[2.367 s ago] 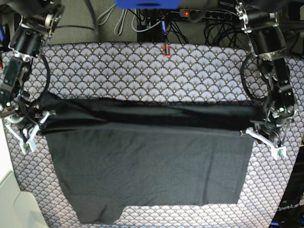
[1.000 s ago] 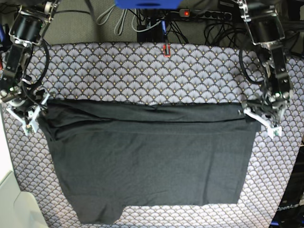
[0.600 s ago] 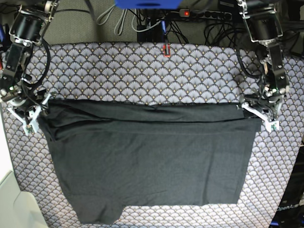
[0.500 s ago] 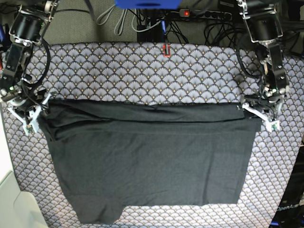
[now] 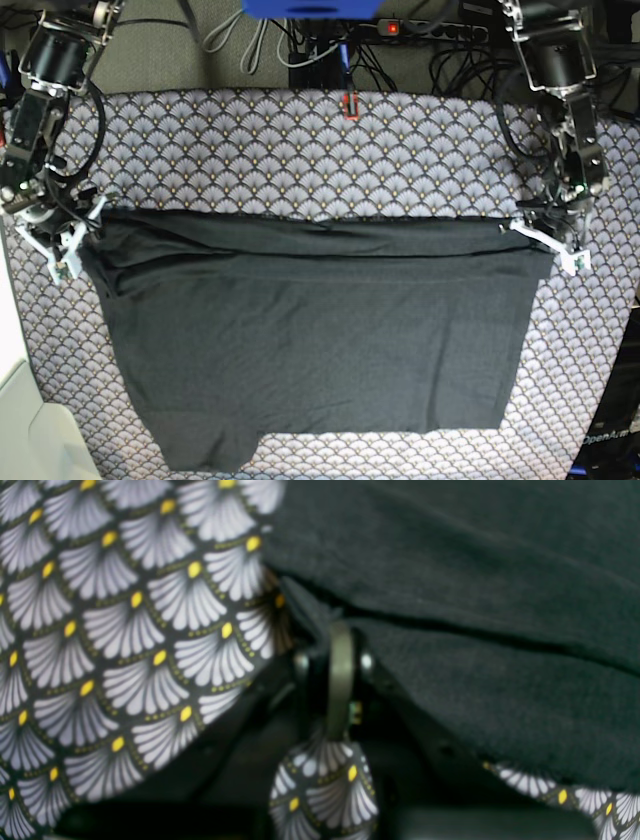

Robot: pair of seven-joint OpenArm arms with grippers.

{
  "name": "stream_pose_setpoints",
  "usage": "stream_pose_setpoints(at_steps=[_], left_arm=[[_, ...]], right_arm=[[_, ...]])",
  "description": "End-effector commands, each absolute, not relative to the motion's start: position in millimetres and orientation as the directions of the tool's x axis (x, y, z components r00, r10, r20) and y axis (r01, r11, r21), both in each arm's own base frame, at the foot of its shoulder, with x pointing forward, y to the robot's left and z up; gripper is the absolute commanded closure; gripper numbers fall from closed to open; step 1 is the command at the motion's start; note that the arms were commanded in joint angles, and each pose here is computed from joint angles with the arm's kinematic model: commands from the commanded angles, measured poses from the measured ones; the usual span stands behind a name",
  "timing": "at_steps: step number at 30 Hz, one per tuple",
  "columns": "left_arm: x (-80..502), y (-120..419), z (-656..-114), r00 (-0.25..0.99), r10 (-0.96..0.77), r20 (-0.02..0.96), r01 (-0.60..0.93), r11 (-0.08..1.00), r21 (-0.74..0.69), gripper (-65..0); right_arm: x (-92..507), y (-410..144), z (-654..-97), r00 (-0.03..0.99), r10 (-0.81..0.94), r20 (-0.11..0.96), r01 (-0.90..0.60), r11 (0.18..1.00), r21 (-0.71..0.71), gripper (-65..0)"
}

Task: Fold the T-shirt properly
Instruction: 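Lower the folded edge and open both grippers, then raise both grippers away from the folded shirt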

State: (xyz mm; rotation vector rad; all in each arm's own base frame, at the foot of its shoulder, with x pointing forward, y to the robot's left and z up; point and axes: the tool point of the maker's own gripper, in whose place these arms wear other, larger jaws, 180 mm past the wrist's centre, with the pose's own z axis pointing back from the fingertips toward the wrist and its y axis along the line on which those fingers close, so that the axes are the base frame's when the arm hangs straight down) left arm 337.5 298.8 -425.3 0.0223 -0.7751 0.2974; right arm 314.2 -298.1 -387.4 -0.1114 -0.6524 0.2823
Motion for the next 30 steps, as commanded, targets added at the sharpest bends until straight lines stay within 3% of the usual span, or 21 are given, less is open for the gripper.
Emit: stream_pose_setpoints(at_steps=[1, 12, 14, 17, 30], left_arm=[[340.6, 302.1, -420.0, 0.676, 0.247, 0.694, -0.267, 0.96, -0.081, -1.7], [340.6, 302.7, -418.0, 0.674, 0.241, 0.698, -0.265, 0.961, -0.076, -0.5], [339.5, 303.0, -418.3, 0.676, 0.242, 0.696, -0.265, 0.961, -0.077, -0.5], [337.3, 303.2, -420.2, 0.681, 0.24, 0.692, -0.265, 0.962, -0.073, -0.5], [316.2, 302.7, -399.1, 0.715, 0.166, 0.679, -0.217, 0.976, -0.011, -0.5]], right_arm=[[320.8, -305.3, -377.5, 0.74, 0.296, 0.604, -0.215, 0.955, -0.205, -28.8], [308.5, -307.7, -406.9, 0.765, 0.248, 0.595, -0.206, 0.969, -0.138, -26.9], [306.5, -307.7, -407.9, 0.766, 0.249, 0.592, -0.207, 0.968, -0.139, -19.1], [305.7, -308.3, -408.2, 0.77, 0.252, 0.586, -0.208, 0.968, -0.142, 0.0], [261.4, -355.3, -404.4, 0.805, 0.172, 0.568, -0.081, 0.98, -0.181, 0.0]])
